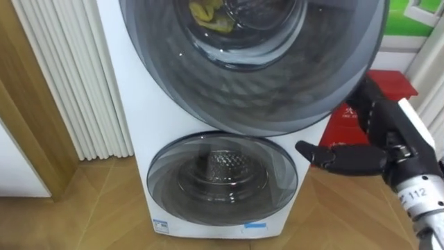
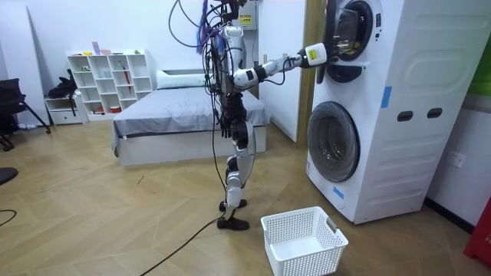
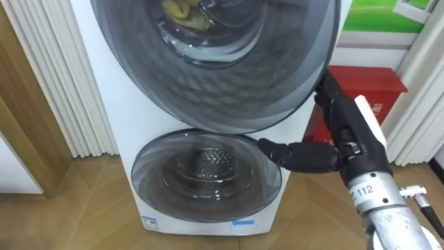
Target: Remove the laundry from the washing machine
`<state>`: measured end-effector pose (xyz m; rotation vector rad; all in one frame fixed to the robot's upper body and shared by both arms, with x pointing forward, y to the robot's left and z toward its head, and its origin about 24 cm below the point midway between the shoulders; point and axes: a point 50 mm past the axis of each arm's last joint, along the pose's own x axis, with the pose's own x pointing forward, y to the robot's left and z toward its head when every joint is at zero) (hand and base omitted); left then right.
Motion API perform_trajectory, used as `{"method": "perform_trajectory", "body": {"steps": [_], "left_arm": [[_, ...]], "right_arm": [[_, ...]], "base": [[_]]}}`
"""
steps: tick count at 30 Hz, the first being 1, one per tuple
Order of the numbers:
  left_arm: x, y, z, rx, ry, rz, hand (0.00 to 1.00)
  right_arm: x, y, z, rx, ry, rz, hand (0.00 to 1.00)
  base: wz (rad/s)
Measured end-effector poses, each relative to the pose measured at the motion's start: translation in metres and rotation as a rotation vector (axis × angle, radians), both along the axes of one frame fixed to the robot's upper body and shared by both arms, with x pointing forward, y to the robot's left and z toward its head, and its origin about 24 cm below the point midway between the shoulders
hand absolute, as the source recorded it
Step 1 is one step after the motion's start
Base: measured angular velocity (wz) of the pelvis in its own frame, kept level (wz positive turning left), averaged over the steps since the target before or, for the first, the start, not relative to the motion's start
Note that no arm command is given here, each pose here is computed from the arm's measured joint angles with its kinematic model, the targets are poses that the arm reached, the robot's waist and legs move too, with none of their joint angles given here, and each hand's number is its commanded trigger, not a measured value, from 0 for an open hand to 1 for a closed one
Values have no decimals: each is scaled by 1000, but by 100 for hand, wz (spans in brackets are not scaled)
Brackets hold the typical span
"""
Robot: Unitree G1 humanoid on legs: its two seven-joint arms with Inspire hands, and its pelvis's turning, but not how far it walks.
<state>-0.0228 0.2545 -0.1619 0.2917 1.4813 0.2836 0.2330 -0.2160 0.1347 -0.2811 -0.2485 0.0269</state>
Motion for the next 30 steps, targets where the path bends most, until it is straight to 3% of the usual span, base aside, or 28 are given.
{"method": "perform_trajectory", "body": {"steps": [8, 19, 30], "left_arm": [[10, 0, -1, -4, -28, -21, 0], [3, 2, 0, 8, -41, 11, 0], [-8, 2, 1, 8, -23, 18, 0]], "right_arm": [[-8, 10, 27, 53, -121, 71, 0], [-20, 8, 67, 98, -365, 105, 0], [-21, 10, 68, 77, -357, 180, 0]], "base": [[0], [-1], [0]]}}
